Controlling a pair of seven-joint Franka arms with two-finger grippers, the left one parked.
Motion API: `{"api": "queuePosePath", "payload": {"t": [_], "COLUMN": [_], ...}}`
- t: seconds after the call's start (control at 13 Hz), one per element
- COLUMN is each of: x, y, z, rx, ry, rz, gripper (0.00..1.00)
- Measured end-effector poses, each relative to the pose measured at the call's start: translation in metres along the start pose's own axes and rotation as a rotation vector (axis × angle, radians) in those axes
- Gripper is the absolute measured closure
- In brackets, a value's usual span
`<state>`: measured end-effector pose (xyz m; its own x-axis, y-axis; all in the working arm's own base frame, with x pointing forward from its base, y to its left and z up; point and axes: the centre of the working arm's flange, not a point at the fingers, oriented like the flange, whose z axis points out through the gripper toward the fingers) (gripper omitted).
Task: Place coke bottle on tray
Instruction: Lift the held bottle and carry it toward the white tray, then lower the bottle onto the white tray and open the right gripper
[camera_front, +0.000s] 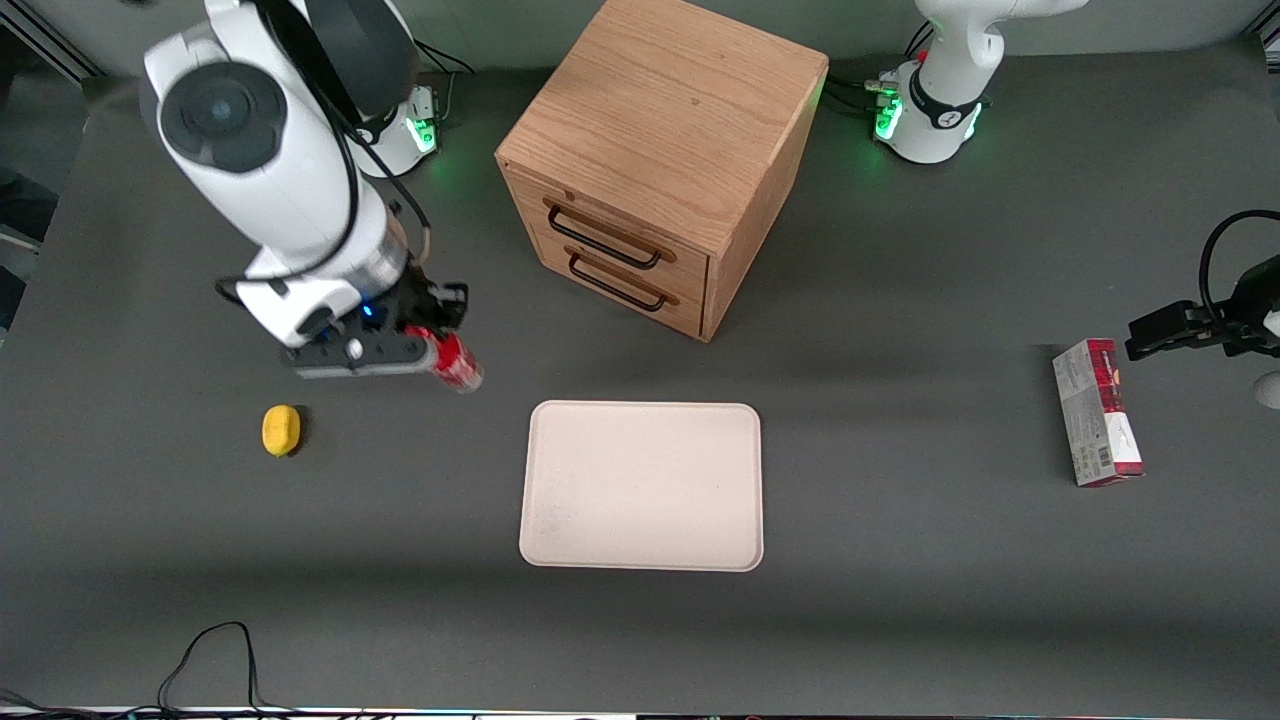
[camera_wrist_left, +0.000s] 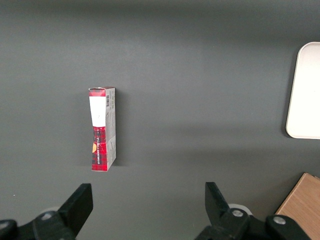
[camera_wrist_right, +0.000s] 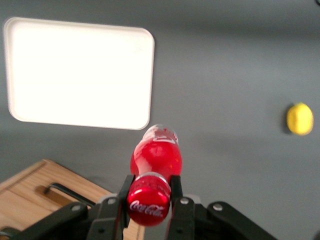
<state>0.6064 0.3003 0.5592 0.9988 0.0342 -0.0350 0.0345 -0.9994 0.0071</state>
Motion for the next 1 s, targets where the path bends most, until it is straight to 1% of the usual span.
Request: {"api": "queuePosePath", "payload": {"t": [0.08, 0.15, 0.23, 0.31, 0.38, 0.46, 0.62, 0.85, 1.0], "x": [0.02, 0.039, 0.055, 0.067, 0.076, 0.084, 0.097, 0.111, 0.116], "y": [0.0, 0.001, 0.0, -0.004, -0.009, -0.014, -0.018, -0.02, -0.023], "z": [0.011, 0.026, 0.043, 0.059, 0.077, 0.097, 0.139, 0.187, 0.206], "rx": [0.04, 0.081, 0.11, 0.112, 0.099, 0.085, 0.056, 0.052, 0.057], "ry": [0.001, 0.011, 0.031, 0.055, 0.081, 0.096, 0.104, 0.104, 0.117], "rz": [0.005, 0.015, 0.021, 0.019, 0.011, 0.001, -0.013, -0.019, -0.025], "gripper": [0.67, 0.67, 0.67, 0.67, 0.67, 0.67, 0.67, 0.67, 0.67]}}
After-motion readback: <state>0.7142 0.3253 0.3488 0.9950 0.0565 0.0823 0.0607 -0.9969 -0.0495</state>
